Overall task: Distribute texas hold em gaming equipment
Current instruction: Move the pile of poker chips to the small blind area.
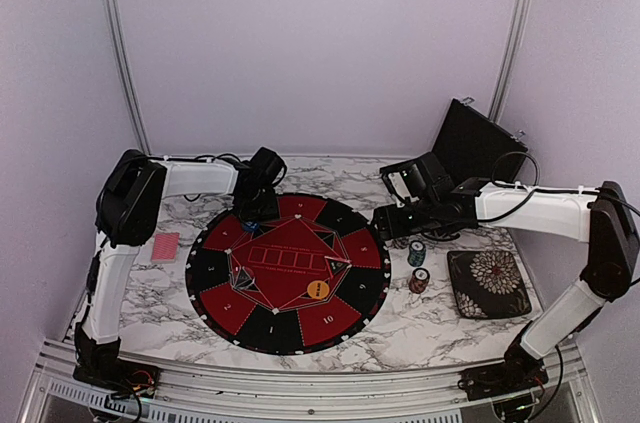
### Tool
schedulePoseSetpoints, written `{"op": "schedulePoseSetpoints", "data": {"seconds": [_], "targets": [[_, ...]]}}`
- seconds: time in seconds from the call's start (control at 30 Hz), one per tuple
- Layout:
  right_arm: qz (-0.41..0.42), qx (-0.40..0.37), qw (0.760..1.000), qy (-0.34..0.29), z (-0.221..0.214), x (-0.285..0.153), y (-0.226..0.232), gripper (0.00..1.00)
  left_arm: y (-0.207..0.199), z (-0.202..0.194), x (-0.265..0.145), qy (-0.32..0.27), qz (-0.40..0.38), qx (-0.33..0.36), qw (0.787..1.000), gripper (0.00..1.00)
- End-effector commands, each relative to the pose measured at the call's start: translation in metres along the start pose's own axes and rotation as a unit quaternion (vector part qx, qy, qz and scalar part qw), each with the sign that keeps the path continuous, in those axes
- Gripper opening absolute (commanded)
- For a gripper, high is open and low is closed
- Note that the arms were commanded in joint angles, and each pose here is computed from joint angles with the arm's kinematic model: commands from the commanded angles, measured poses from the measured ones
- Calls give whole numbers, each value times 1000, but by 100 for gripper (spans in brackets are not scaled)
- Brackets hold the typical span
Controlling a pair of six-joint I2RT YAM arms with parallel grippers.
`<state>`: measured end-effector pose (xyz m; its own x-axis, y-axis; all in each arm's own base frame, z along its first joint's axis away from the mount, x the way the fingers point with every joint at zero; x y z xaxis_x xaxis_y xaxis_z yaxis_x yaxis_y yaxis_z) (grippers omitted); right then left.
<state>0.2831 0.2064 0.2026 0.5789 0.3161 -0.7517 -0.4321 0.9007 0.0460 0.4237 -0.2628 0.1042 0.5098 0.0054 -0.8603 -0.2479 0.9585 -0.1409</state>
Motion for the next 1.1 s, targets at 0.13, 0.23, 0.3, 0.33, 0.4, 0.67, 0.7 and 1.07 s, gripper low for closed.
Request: {"op": "schedulePoseSetpoints", "data": {"seconds": [0.13, 0.23, 0.3, 0.33, 0.4, 0.67, 0.7, 1.07], "targets": [[-1, 12, 1000, -18, 9, -4, -2, 76, 16, -37, -1, 61, 44, 28, 997, 20], [0, 13, 1000, -17, 8, -3, -2, 76, 18, -39, -7, 60, 41, 24, 997, 20], [1, 13, 1000, -16, 8, -3, -2, 76, 18, -41, -11, 60, 38, 24, 997, 20], [1, 13, 1000, -17, 8, -3, -2, 76, 19, -42, -13, 60, 37, 25, 997, 20], [2, 14, 1000, -18, 9, -4, -2, 76, 17, -42, -17, 58, 32, 27, 997, 20], [-14, 17, 999, -27, 13, -10, -4, 76, -9, -28, -32, 42, -17, 50, 998, 23], [-17, 17, 999, -28, 15, -11, -5, 76, -13, -24, -35, 37, -25, 53, 998, 23], [-63, 27, 996, -49, 30, -27, -10, 76, -25, -6, -99, 4, -97, 78, 992, 46]]}}
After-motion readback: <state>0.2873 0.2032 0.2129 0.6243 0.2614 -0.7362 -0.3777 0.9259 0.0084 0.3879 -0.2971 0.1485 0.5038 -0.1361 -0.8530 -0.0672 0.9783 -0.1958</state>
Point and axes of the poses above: each gripper's point midway between its finger pads, its own x axis out along the fingers, its own y axis along the line the jaws close on, z = x × y, the point moved 10 cm from there along -x, back along the fingers, and after that the axes turned 7 degrees about -x, right-handed, at the moved point
